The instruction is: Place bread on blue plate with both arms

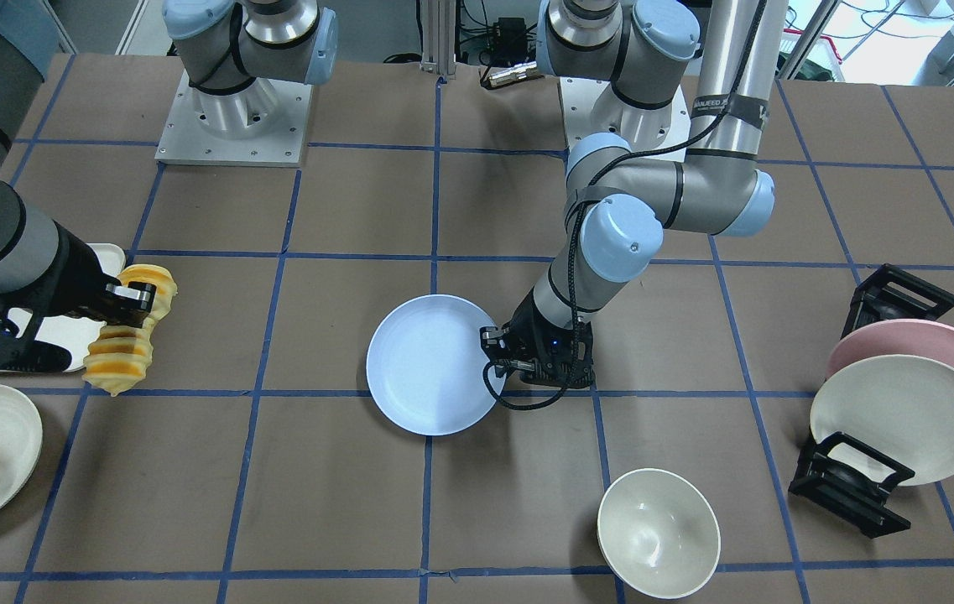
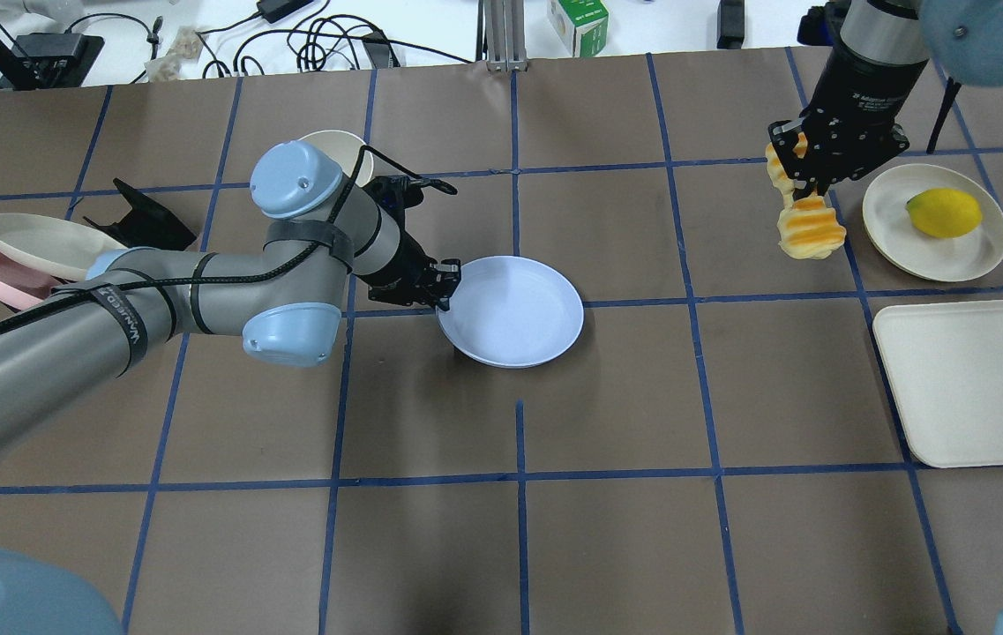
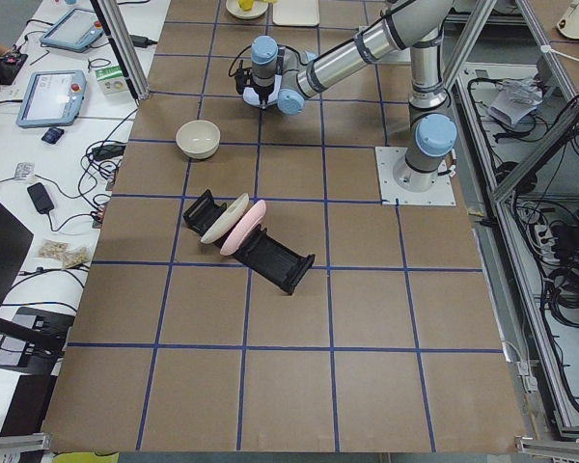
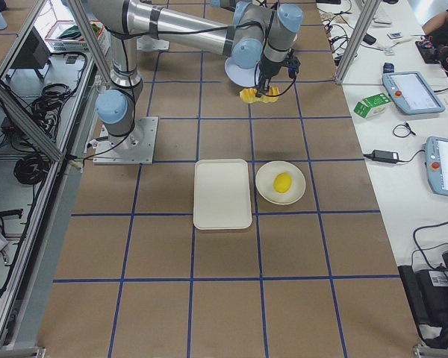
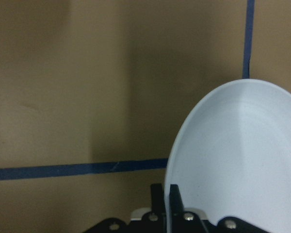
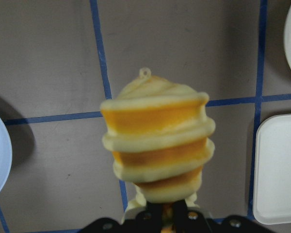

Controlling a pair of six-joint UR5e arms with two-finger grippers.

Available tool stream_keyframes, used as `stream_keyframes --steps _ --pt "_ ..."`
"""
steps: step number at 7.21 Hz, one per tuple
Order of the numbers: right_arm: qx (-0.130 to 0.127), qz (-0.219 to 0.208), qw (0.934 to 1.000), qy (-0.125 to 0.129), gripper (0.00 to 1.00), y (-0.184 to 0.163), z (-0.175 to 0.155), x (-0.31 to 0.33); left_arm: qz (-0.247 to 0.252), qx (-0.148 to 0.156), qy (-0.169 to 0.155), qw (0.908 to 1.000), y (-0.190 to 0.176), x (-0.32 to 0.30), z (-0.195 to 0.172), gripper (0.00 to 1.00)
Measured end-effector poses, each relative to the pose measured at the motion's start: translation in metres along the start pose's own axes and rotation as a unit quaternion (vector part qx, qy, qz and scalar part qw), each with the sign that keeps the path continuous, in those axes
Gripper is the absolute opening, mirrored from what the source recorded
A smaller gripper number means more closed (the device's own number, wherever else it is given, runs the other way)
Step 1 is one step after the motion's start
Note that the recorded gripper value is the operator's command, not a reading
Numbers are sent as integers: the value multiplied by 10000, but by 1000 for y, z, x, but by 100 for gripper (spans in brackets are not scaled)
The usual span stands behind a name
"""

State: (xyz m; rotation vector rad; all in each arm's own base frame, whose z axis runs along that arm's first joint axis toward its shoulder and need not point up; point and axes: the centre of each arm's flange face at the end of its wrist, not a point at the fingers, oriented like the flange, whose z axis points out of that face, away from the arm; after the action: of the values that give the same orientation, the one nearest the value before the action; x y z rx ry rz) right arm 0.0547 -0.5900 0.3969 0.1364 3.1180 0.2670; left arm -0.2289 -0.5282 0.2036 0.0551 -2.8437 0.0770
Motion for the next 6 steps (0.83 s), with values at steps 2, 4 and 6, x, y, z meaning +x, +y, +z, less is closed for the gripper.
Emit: stream_keyframes --steps 2,4,6 --pt "36 110 9999 31 0 7 -2 -29 -177 153 -113 9997 0 4 -9 100" --pt "130 -65 9999 19 0 22 -9 -69 -18 313 -435 9986 -6 5 -59 100" --pt "114 -135 9997 -163 0 34 -2 -116 531 -147 -1097 9924 -13 5 -147 100"
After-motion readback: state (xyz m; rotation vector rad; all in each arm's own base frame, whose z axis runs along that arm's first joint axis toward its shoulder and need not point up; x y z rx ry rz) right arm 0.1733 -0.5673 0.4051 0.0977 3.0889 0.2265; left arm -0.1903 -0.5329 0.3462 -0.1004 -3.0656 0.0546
